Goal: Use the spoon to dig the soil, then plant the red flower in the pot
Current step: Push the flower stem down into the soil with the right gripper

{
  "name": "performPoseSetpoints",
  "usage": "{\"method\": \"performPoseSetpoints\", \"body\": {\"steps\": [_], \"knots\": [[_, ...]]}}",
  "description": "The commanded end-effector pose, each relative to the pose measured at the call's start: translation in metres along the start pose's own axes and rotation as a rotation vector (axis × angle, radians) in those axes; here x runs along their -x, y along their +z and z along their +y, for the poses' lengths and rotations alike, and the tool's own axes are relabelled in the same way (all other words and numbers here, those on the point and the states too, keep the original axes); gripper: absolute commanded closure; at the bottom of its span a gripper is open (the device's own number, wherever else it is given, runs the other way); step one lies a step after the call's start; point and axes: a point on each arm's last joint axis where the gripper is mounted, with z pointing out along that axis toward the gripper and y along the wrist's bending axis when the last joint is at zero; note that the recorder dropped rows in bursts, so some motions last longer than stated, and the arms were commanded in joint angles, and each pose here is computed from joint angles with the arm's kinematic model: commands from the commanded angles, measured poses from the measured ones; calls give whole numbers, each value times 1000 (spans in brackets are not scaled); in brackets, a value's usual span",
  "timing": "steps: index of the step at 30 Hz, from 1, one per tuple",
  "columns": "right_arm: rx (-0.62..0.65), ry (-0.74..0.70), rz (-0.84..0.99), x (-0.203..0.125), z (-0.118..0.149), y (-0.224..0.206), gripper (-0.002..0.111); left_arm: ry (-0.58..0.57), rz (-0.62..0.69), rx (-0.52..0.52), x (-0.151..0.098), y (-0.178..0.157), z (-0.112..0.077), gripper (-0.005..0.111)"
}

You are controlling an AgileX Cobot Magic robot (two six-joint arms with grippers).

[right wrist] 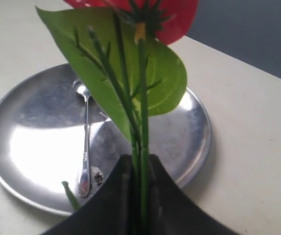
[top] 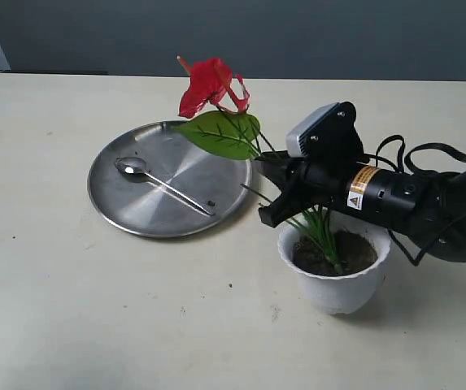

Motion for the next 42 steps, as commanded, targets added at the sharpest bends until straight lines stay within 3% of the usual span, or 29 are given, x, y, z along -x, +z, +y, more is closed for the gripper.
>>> {"method": "performPoseSetpoints", "body": {"steps": [1, 10, 23, 29, 42], "knots": [[7, -2, -52, 3, 1, 0, 109, -1, -14, -5, 2, -1, 0, 106], [15, -4, -103, 9, 1, -1, 109, -1, -14, -5, 2, -1, 0, 106], [29, -62, -270, 42, 4, -15, 109, -1, -14, -5, 2, -1, 0, 106], [33, -75, -167, 33, 4, -13, 109, -1, -14, -5, 2, -1, 0, 106], [90, -38, -231, 30, 13, -21, 109, -1, -14, -5, 2, -1, 0, 106]]}}
